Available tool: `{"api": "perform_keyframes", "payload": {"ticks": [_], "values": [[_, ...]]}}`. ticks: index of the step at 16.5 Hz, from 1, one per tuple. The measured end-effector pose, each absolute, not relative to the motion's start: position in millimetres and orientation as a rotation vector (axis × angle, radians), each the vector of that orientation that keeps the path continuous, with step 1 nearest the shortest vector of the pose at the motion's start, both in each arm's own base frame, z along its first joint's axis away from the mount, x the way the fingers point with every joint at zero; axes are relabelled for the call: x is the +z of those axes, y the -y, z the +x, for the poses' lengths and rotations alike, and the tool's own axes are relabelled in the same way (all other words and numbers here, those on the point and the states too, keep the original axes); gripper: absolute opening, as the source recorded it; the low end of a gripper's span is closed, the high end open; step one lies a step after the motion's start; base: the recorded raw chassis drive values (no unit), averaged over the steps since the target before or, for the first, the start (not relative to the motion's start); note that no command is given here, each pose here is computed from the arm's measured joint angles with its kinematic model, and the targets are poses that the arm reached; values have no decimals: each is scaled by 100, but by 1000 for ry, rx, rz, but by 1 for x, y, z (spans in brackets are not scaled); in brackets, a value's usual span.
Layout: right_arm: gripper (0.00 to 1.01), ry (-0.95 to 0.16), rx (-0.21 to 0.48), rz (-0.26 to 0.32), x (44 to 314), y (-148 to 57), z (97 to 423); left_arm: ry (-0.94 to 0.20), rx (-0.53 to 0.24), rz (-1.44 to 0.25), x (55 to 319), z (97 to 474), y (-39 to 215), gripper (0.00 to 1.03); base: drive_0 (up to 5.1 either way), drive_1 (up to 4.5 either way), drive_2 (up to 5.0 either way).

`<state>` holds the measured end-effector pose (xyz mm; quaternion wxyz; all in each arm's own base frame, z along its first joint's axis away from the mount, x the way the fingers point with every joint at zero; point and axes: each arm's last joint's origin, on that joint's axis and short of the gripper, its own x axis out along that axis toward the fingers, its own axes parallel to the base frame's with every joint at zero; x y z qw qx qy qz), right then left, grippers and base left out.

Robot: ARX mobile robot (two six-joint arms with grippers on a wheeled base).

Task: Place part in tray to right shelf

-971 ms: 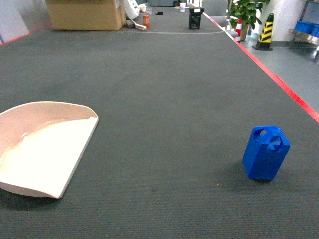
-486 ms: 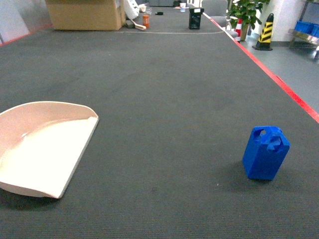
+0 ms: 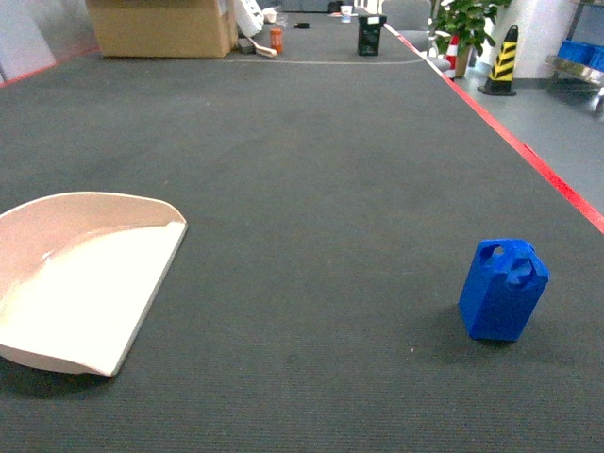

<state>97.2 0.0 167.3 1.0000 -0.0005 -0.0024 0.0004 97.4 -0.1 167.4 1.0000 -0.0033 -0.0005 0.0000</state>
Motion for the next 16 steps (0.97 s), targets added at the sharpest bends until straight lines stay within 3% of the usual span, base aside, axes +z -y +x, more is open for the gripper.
{"api": "perform_keyframes", "payload": {"ticks": [3,4,5,10,16], "values": [[98,4,1,-1,167,0,97,1,0,-7,167,97,0,98,0,0,0],[98,4,0,-1,167,0,97,-163,53,-49,164,100,0,98,0,0,0],[98,4,0,-1,167,0,97,-201,60,-162,166,112,-7,98,0,0,0],[98,4,1,-1,167,0,97,-186,55,-552,175,171,-44,98,0,0,0],[98,4,1,-1,167,0,97,-273,160,-794,129,253,-97,98,0,0,0]]}}
